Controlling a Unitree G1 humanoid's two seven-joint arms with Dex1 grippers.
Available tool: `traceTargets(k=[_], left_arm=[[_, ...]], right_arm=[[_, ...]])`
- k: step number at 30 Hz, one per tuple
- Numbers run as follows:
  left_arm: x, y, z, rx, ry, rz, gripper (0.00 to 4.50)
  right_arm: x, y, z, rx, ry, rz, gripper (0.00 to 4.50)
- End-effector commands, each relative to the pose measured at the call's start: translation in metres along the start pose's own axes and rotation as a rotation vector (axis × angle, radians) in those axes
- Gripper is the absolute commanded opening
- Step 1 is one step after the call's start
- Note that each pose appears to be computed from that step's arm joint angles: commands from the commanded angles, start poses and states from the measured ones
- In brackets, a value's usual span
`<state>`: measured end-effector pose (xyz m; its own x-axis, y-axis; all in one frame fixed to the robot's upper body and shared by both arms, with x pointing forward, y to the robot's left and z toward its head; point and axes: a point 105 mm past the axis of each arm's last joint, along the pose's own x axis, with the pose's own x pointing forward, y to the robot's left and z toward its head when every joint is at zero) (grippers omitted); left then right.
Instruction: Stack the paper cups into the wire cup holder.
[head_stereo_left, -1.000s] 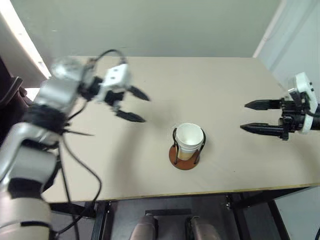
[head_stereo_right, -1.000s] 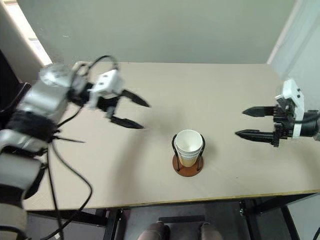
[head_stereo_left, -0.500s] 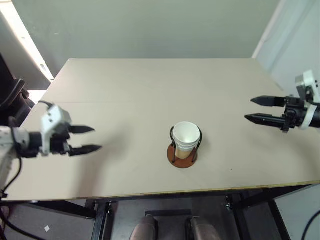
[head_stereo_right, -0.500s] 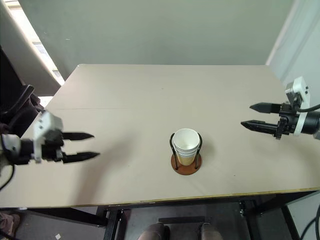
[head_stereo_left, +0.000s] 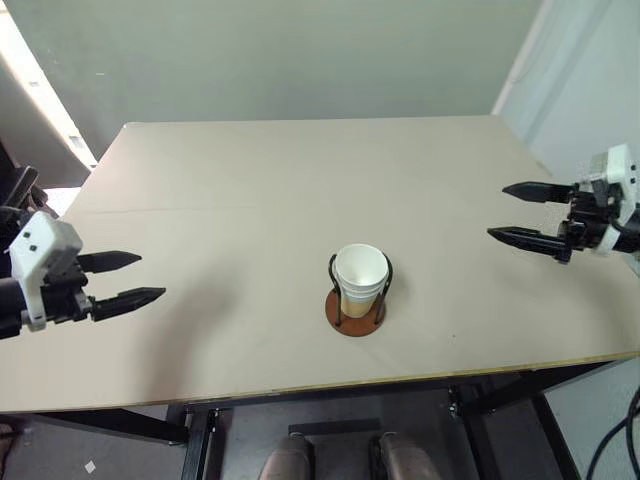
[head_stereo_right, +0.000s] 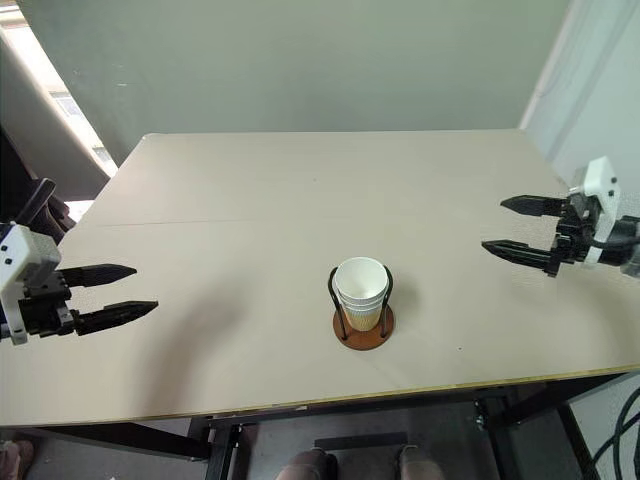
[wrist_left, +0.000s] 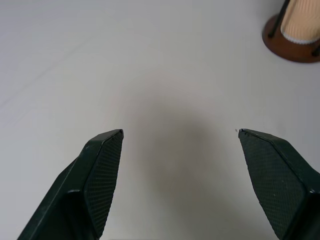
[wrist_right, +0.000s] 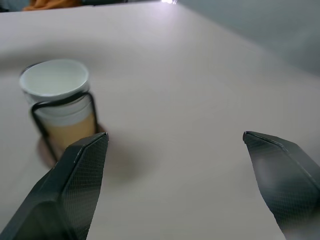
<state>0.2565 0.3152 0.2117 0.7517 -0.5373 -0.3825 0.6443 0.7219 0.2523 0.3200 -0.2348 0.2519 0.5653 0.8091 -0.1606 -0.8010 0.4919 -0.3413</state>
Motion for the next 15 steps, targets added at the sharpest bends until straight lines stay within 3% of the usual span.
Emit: traceTargets(k=[1,7,15], left_arm=[[0.005,-0.002,0.009,0.036,-0.044,0.024,3.94],[0.006,-0.013,0.002,0.022,-0.059,0.022,3.94],[0.01,-0.022,0.0,-0.001,-0.069,0.025,3.94]], right_arm=[[-0.001,-0.003,0.006,-0.01,0.012,-0.018,4.5],[0.001,0.004,-0.002,0.138,0.045,0.045,4.5],[0.005,0.006,-0.004,0.172,0.062,0.062,4.5]])
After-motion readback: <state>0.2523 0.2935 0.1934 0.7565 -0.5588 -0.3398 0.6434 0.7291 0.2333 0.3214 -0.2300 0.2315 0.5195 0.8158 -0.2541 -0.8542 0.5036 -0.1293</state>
